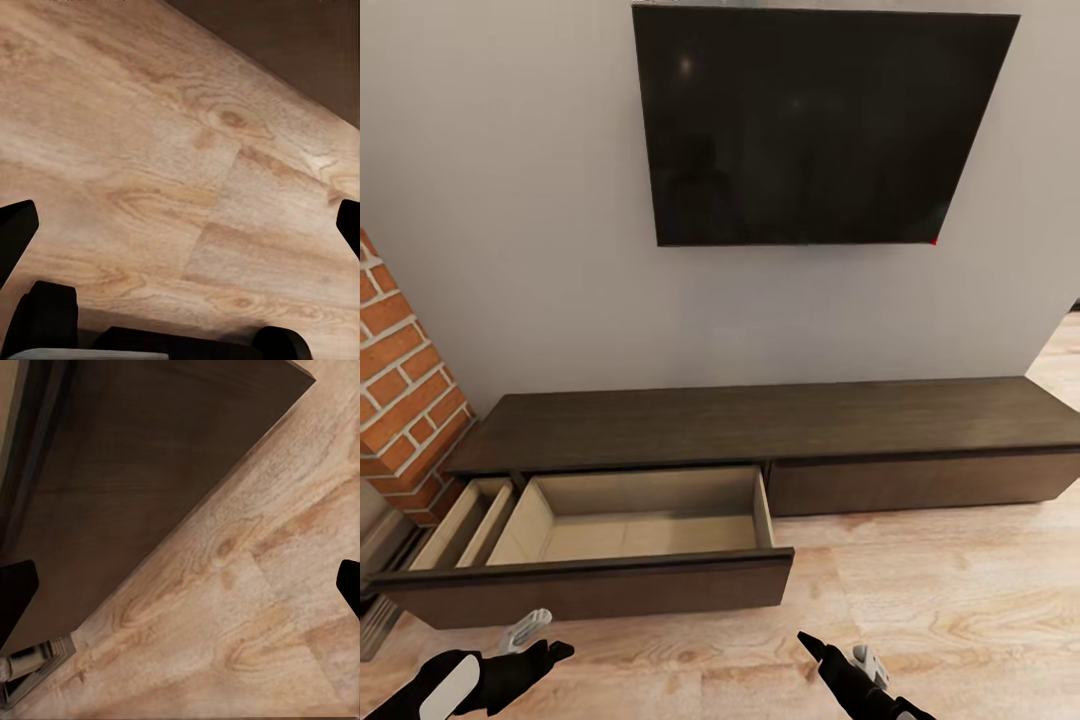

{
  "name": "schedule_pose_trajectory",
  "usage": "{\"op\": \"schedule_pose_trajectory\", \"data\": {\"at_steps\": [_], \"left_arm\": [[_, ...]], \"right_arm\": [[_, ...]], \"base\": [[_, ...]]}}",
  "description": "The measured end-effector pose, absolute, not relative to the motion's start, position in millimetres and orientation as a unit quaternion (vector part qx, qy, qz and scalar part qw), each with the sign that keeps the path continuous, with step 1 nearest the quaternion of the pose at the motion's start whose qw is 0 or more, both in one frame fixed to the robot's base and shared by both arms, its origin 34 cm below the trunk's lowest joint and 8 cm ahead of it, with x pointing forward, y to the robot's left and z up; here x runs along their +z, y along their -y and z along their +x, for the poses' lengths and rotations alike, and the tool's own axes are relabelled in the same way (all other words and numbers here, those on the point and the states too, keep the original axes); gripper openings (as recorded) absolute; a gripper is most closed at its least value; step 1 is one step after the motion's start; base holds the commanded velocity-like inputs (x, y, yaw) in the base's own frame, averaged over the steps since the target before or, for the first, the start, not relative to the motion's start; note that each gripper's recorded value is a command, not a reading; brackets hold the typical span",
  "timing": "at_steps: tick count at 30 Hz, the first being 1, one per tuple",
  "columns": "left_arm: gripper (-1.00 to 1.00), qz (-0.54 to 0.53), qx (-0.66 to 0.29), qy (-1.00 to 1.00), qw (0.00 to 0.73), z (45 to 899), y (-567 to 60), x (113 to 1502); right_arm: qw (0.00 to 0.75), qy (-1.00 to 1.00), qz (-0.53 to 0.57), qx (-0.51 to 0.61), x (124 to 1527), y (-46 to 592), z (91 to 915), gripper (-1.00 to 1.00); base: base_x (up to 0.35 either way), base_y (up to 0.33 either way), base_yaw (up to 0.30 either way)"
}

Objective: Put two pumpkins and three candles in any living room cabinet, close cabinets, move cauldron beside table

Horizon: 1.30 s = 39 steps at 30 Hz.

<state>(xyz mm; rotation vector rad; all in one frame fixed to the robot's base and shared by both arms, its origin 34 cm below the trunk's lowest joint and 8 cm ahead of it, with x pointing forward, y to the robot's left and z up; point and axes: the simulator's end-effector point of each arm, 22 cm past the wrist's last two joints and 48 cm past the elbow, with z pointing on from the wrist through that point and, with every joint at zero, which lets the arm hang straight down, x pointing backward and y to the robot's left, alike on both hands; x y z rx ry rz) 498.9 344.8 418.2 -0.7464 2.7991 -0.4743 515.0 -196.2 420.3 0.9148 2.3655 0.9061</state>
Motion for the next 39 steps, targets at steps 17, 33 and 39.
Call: {"op": "schedule_pose_trajectory", "data": {"at_steps": [17, 33, 39], "left_arm": [[1.0, -0.262, -0.089, -0.956, 0.097, 493.7, -356.8, 437.8], [1.0, -0.26, -0.082, -0.957, 0.098, 496.6, -351.5, 465.0], [1.0, -0.254, -0.081, -0.959, 0.097, 496.8, -348.9, 475.0]], "right_arm": [[0.225, -0.877, 0.316, 0.283, 438.1, 213.9, 504.0, 1.0], [0.195, -0.887, 0.342, 0.24, 444.2, 241.2, 462.6, 1.0], [0.195, -0.89, 0.341, 0.233, 453.4, 242.5, 462.0, 1.0]], "base": [[0.0, 0.0, 0.133], [0.0, 0.0, 0.007], [0.0, 0.0, 0.0]]}}
